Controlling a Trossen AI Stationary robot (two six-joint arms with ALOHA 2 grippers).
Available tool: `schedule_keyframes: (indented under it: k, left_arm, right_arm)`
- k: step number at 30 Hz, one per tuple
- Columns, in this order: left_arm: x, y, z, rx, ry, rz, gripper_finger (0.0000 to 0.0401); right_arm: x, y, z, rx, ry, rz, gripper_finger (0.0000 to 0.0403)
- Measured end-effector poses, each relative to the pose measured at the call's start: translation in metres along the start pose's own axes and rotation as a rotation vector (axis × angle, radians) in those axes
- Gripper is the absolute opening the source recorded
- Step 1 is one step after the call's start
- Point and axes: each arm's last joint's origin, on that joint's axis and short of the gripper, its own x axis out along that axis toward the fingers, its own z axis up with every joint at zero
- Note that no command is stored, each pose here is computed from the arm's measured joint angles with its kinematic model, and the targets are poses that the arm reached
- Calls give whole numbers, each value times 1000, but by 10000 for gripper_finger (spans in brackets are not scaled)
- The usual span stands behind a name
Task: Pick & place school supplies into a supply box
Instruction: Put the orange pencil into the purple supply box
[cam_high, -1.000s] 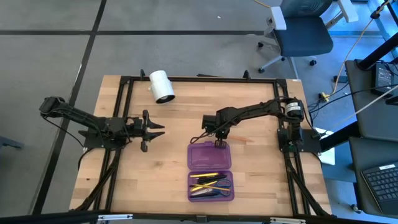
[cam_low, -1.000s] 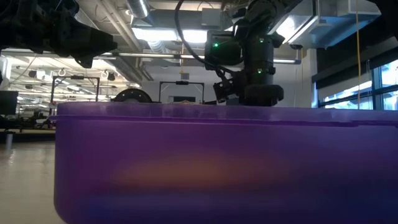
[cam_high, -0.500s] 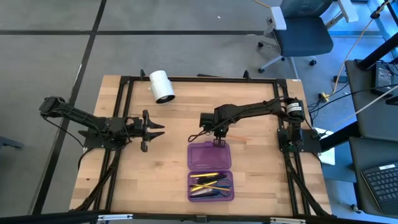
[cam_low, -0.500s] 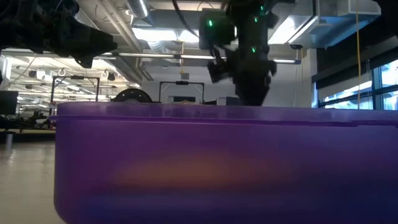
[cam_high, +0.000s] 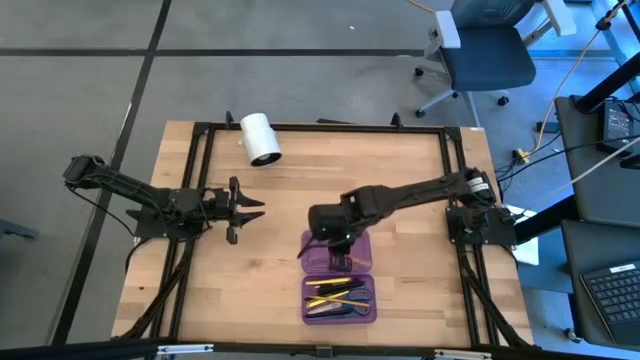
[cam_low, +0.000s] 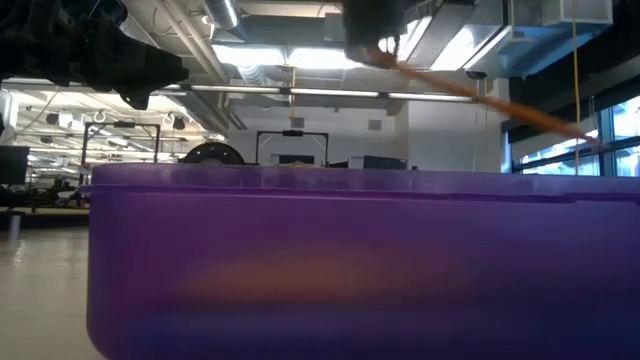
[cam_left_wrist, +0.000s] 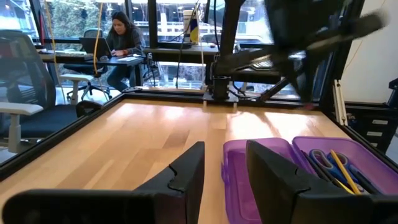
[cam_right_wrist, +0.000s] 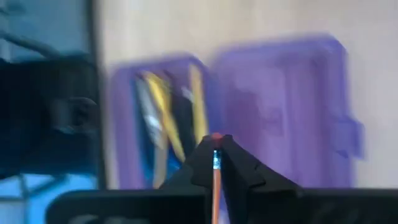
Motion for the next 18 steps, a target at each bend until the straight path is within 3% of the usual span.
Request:
schedule_keyframes:
  k: [7, 18]
  left_arm:
    - [0, 0, 0, 0, 0, -1, 112]
    - [0, 0, -1, 4, 12, -6, 112]
  right_arm:
    - [4, 32, 9, 27, -149, 133, 17]
    - [59, 33, 3, 50, -100, 168, 17]
